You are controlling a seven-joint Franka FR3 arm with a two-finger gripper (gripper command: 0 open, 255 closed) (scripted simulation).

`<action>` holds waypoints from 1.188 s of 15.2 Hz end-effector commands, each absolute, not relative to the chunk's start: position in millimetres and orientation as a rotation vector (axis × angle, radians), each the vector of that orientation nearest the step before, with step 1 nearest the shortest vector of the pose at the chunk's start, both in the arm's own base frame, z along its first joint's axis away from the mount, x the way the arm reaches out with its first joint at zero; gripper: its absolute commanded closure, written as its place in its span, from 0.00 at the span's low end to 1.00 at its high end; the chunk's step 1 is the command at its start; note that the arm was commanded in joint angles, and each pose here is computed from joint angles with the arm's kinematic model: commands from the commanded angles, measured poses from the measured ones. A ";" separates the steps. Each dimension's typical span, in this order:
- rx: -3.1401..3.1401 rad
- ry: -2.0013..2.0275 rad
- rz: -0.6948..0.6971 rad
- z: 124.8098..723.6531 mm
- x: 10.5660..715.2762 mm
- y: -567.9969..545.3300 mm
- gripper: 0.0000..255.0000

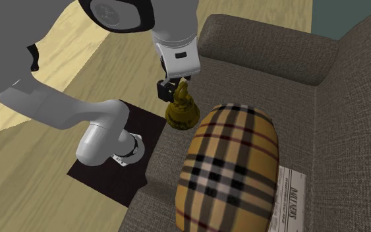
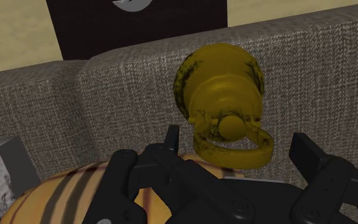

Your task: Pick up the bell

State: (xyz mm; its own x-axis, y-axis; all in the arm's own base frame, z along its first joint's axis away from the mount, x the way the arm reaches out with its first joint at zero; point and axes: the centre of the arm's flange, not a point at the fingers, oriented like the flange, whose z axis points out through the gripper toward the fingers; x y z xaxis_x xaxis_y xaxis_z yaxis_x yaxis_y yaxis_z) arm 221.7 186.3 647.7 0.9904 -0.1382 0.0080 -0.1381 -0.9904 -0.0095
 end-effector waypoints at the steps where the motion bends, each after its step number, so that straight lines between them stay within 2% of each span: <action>1: -3.125 0.217 -0.014 639.6 221.2 186.2 0.00; 2: -3.125 0.217 -0.014 639.6 221.2 186.2 0.00; 3: -3.125 0.217 -0.014 639.1 220.4 186.2 1.00; 12: -3.125 0.217 -0.014 639.6 221.2 186.2 1.00; 18: -3.125 0.217 -0.014 671.3 221.2 186.2 1.00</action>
